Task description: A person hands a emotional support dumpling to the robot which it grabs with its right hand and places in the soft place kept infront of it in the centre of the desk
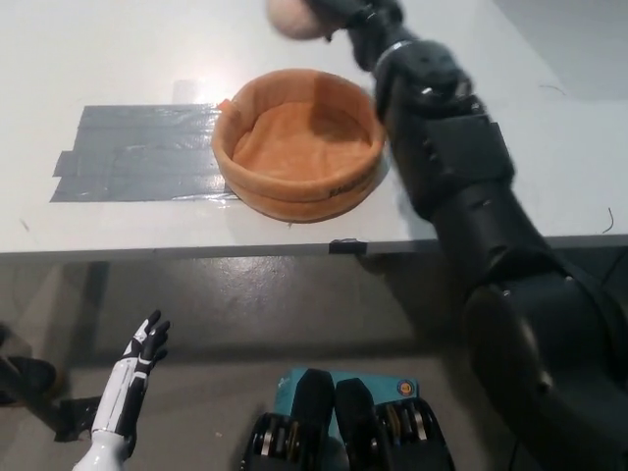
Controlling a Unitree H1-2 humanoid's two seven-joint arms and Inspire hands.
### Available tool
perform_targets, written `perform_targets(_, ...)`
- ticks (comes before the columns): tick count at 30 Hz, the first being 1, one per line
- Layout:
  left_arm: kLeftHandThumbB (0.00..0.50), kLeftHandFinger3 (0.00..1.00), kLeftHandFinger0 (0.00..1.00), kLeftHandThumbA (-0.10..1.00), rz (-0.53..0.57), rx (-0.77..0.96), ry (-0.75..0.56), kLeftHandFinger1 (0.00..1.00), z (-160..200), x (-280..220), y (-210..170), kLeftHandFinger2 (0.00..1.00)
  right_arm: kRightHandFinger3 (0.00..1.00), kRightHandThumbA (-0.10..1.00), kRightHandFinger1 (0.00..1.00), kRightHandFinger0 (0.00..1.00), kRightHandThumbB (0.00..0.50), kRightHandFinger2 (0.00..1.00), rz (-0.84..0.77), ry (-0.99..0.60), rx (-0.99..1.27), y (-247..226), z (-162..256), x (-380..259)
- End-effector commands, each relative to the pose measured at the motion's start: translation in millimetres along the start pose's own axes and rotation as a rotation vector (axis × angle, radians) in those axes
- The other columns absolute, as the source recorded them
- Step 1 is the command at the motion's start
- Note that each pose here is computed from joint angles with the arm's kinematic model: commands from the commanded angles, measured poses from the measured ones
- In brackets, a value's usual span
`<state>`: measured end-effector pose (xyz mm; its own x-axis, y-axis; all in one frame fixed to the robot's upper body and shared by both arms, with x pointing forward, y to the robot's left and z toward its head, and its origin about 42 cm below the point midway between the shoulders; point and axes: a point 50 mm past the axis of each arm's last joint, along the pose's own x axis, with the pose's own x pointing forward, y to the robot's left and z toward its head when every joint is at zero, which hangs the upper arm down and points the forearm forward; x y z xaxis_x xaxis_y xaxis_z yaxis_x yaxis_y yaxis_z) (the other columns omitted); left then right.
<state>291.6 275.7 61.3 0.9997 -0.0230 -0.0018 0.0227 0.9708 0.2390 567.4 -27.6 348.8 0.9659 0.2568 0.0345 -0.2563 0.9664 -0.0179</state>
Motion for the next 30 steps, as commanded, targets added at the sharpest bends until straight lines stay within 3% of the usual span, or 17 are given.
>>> perform_targets(1,0.500,1.00,1.00,1.00,0.010,0.033,-0.050,1.00,15,7,9,1.00,0.66,-0.10,0.46,0.01,0.173,0.84,-0.060,-0.194,-0.308,19,30,3)
perform_targets(5,0.500,1.00,1.00,1.00,0.006,0.029,-0.053,1.00,15,5,8,1.00,0.62,-0.10,0.50,0.03,0.167,0.84,-0.062,-0.185,-0.437,18,8,2)
perform_targets(10,0.500,1.00,1.00,1.00,0.006,0.018,-0.053,1.00,15,7,9,1.00,0.65,-0.10,0.46,0.00,0.168,0.83,-0.073,-0.192,-0.587,11,-12,-1)
perform_targets(11,0.500,1.00,1.00,1.00,0.006,0.019,-0.054,1.00,16,7,9,1.00,0.68,-0.10,0.50,0.02,0.175,0.86,-0.068,-0.189,-0.619,9,-15,-2)
perform_targets(13,0.500,1.00,1.00,1.00,0.004,0.018,-0.056,1.00,18,9,9,1.00,0.67,-0.10,0.52,0.07,0.196,0.82,-0.069,-0.176,-0.646,6,-16,-1)
perform_targets(14,0.500,1.00,1.00,1.00,0.002,0.021,-0.057,1.00,19,11,9,1.00,0.82,0.01,0.71,0.35,0.257,0.94,-0.038,-0.157,-0.669,4,-15,0)
perform_targets(15,0.497,1.00,1.00,1.00,0.002,0.023,-0.058,1.00,18,11,9,1.00,0.97,0.11,0.90,0.61,0.271,1.00,0.020,-0.145,-0.656,2,-16,1)
perform_targets(16,0.492,1.00,1.00,1.00,0.000,0.027,-0.059,1.00,17,11,9,1.00,1.00,0.34,1.00,1.00,0.350,1.00,0.136,-0.105,-0.644,0,-16,1)
perform_targets(18,0.500,1.00,1.00,1.00,0.000,0.031,-0.052,1.00,15,9,10,1.00,1.00,0.55,1.00,1.00,0.443,1.00,0.213,-0.061,-0.666,-1,-19,1)
perform_targets(20,0.500,1.00,1.00,1.00,0.005,0.024,-0.052,1.00,14,6,9,1.00,1.00,0.70,1.00,1.00,0.499,1.00,0.233,-0.040,-0.725,-4,-21,1)
perform_targets(25,0.499,1.00,1.00,1.00,-0.002,0.021,-0.052,1.00,14,7,7,1.00,1.00,0.79,1.00,1.00,0.500,1.00,0.238,-0.035,-0.715,-9,-16,2)
perform_targets(27,0.500,1.00,1.00,1.00,-0.005,0.022,-0.055,1.00,14,10,6,1.00,1.00,0.90,1.00,1.00,0.500,1.00,0.232,-0.045,-0.714,-10,-7,3)
perform_targets(30,0.500,1.00,1.00,1.00,-0.005,0.032,-0.050,1.00,14,8,6,1.00,1.00,0.96,1.00,1.00,0.500,1.00,0.220,-0.077,-0.678,-13,-3,3)
